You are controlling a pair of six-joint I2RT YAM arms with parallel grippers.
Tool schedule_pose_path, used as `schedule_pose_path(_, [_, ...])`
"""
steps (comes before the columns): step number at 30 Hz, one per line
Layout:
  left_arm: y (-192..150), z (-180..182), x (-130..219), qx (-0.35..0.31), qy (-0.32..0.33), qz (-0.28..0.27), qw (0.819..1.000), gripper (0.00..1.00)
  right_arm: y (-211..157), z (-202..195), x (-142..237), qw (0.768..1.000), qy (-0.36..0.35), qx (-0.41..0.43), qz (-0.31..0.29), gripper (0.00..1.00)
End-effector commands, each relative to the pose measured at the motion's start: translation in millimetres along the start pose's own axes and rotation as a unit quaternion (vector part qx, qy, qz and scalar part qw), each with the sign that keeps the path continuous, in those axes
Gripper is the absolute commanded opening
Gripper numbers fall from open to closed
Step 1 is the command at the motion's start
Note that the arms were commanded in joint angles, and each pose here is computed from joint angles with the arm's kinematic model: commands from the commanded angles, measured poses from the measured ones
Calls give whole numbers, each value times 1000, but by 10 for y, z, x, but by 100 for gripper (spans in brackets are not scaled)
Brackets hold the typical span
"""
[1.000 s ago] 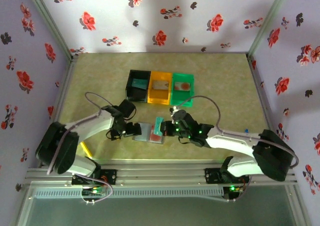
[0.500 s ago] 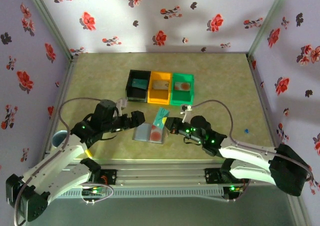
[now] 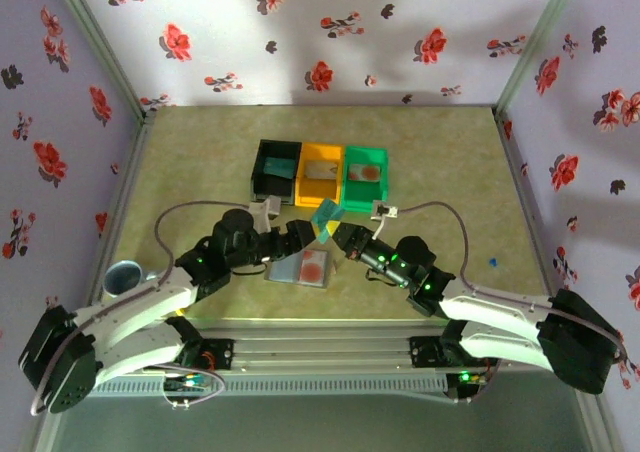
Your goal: Take the credit cards out of the card holder
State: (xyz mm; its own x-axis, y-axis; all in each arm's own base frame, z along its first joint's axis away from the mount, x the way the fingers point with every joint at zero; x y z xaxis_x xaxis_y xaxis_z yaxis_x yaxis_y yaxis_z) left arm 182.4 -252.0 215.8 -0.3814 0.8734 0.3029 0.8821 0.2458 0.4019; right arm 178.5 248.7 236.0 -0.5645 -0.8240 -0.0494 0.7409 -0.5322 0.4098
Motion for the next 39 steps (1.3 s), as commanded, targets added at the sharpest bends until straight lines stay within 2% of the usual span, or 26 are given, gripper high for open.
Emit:
schedule_pose_path(1, [98, -273, -37, -13, -65, -37, 997, 80, 65, 73, -16, 1000, 18, -9, -17, 0])
schedule_pose_path(19, [117, -341, -24, -13, -85, -67, 994, 35, 40, -10, -33, 1000, 1, -12, -16, 0])
schedule_pose_path(32, [164, -310, 10, -7, -72, -84, 994, 16, 29, -51, -35, 1000, -16, -10, -11, 0])
schedule_pose_path(33, [170, -305, 15, -5, -71, -85, 994, 14, 27, -56, -36, 1000, -18, -11, -11, 4])
schedule_pose_path(35, [183, -288, 27, -1, -69, -89, 994, 11, 17, -73, -35, 1000, -24, -11, -8, 19])
schedule_pose_path(39, [206, -229, 70, 5, -62, -94, 994, 6, 8, -91, -11, 999, -33, -4, -3, 27])
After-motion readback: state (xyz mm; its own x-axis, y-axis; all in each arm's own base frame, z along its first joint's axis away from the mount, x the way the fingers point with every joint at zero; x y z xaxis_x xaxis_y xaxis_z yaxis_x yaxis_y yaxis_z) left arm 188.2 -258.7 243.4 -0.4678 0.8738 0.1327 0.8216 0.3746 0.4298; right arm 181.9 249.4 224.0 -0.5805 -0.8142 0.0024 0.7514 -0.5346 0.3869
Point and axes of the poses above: each hand's point on the last joint's axis, 136 mm out from that joint toward the fingers, its own x axis back along the fingers, its own z axis along the line the jaws close on, y = z × x, the point moved 5 cm from there along x, back along the fingers, and after that the axes turned 4 degrees about -x, right-handed, at the moved point
